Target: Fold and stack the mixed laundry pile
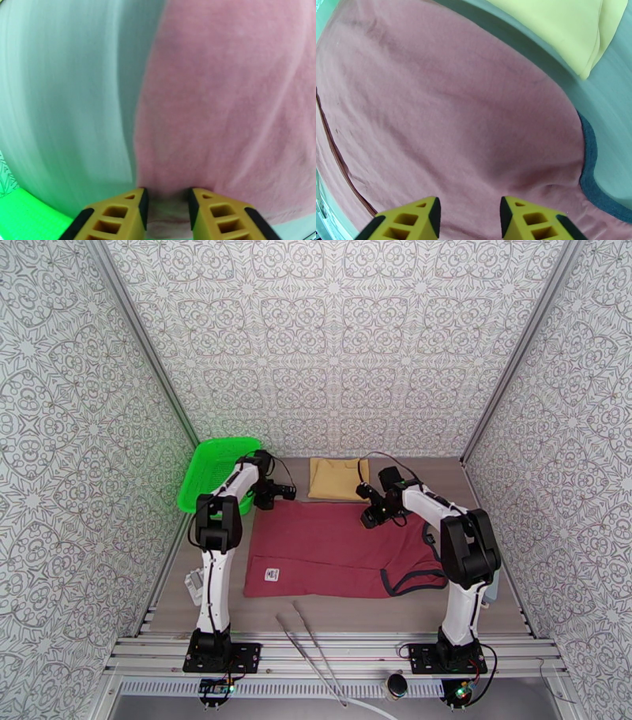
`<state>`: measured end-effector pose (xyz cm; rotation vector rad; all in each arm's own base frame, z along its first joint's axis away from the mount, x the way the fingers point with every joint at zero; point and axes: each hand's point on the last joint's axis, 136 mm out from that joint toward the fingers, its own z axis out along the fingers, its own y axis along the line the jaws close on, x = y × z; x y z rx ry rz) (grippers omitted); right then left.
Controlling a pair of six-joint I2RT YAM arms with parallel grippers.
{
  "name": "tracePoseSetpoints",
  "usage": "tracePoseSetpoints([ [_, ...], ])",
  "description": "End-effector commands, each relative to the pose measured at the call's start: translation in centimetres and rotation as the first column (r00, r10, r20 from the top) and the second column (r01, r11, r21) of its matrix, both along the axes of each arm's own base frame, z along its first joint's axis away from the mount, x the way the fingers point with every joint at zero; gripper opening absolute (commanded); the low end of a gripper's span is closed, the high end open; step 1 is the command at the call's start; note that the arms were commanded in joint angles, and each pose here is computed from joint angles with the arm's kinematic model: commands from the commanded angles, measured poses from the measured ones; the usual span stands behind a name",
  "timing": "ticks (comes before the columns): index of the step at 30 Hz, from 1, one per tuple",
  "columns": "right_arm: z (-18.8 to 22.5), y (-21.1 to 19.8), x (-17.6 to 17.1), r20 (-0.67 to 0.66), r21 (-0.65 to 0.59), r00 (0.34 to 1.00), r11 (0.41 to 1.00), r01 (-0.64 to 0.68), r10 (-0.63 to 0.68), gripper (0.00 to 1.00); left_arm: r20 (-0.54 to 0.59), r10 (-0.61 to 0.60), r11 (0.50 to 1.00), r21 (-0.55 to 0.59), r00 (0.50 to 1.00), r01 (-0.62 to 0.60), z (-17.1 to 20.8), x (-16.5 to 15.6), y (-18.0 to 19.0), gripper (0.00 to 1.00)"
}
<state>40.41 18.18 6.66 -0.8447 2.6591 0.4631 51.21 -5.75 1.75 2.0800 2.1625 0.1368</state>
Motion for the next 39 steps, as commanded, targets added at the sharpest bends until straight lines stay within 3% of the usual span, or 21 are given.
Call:
tracePoseSetpoints([
  [1, -0.4, -0.2, -0.4, -0.023, -0.003, 1.0, 1.0, -0.004, 0.003, 0.46, -0.097, -0.037, 0.997, 0.066, 0.995, 0.044, -5.2, -1.3, 0.4, 0.35],
  [3, -0.2, -0.3, -0.3, -0.016, -0.003, 1.0, 1.0, -0.001, 0.001, 0.46, -0.097, -0.044, 0.997, 0.066, 0.994, 0.051, -5.1, -1.2, 0.4, 0.27],
  [6, 0.4, -0.6, 0.6, 0.009, -0.024, 1.0, 1.0, 0.016, -0.016, 0.46, -0.126, -0.07, 0.994, 0.071, 0.99, 0.08, -5.2, -2.0, 0.5, 0.0],
  [15, 0.9, -3.2, 5.9, 0.064, -0.164, 0.997, 0.985, 0.061, -0.052, 0.51, -0.142, -0.076, 0.994, 0.067, 0.987, 0.087, -5.1, -2.6, 0.2, 0.0],
  [21, 0.0, -4.5, 8.3, 0.066, -0.162, 0.997, 0.986, 0.047, -0.037, 0.56, -0.125, -0.07, 0.995, 0.058, 0.99, 0.078, -4.6, -2.1, 0.0, 0.0],
  [31, -2.3, -2.8, 8.4, -0.007, -0.087, 1.0, 0.996, -0.012, 0.011, 0.52, -0.115, -0.055, 0.997, 0.052, 0.992, 0.061, -4.2, -2.0, 0.4, 0.0],
  [35, -2.9, -2.5, 8.8, -0.028, -0.073, 1.0, 0.997, -0.01, 0.008, 0.46, -0.107, -0.053, 0.997, 0.048, 0.993, 0.059, -4.0, -1.8, 0.3, 0.0],
  [39, -2.6, -1.9, 9.8, -0.021, -0.051, 1.0, 0.999, -0.004, 0.003, 0.23, -0.083, -0.046, 0.998, 0.039, 0.996, 0.049, -3.0, -1.4, 0.0, 0.0],
])
